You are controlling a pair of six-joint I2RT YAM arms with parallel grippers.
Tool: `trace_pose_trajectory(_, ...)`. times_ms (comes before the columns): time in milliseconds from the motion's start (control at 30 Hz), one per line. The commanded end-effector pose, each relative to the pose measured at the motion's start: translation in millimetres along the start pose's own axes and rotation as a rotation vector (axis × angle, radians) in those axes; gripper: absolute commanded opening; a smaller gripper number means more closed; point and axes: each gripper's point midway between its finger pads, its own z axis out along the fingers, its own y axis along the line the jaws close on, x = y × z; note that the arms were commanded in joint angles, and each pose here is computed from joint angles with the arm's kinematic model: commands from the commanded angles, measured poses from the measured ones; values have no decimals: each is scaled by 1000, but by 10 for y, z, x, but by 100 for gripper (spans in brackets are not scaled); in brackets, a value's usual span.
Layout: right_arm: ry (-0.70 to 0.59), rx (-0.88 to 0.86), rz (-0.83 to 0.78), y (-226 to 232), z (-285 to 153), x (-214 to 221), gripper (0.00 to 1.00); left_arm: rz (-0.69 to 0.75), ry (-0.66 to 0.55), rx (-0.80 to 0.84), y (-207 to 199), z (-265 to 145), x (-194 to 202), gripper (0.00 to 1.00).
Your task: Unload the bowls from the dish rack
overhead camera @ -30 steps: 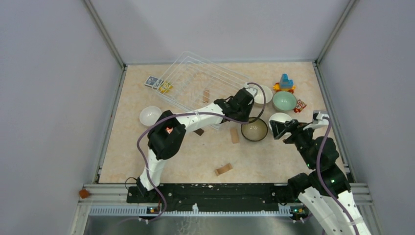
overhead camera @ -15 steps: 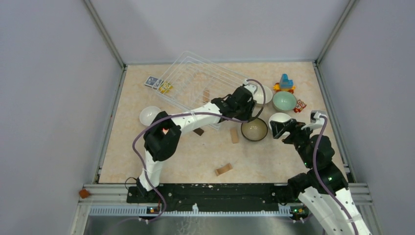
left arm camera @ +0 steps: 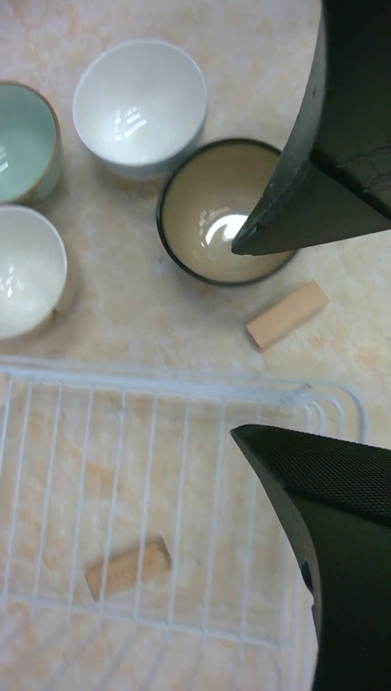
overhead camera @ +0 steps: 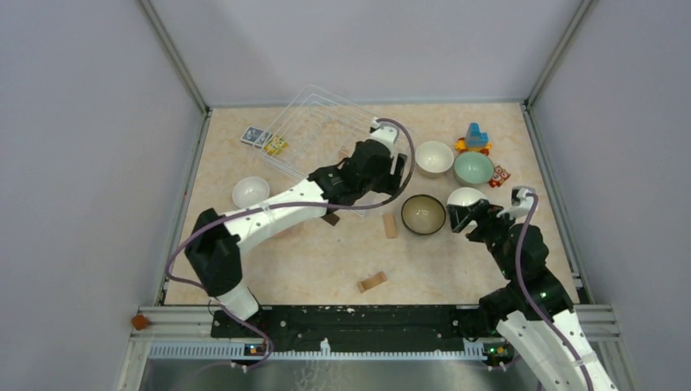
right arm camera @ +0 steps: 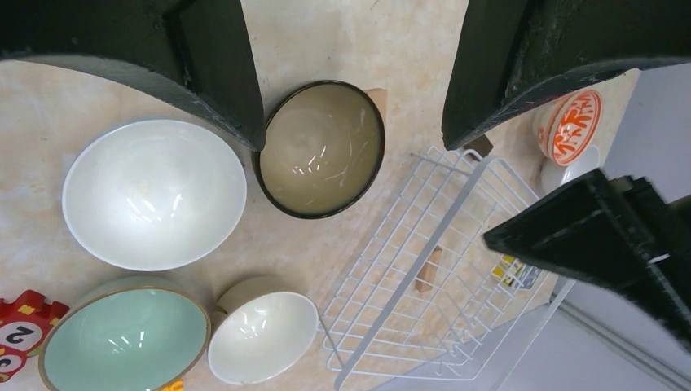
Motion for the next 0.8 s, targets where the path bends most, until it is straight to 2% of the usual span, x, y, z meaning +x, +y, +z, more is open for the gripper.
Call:
trace_pose_trajectory(0, -18, -15, 25, 46, 34, -26, 78, -56, -144, -137, 422, -470, -183, 86)
trace_pose_trajectory(67, -14, -15, 30, 40, 49, -4, 78, -96, -181, -179, 597, -634, -141, 97)
trace_pose_trajectory(100, -12, -13, 31, 34, 59, 10, 78, -112, -190, -193, 678, -700, -107, 98)
trace_pose_trajectory(333, 0, -1, -8, -37, 173, 124, 77, -222, -214, -292, 1304, -1071, 58, 99)
trace_pose_trajectory(467, -62, 15, -41, -96, 236, 60, 75, -271, -230, -374, 1624, -1186, 260, 99)
trace_pose_trajectory(767, -261, 64, -220, -252, 333, -217, 81, -271, -382, -395, 1811, -1399, 415, 99)
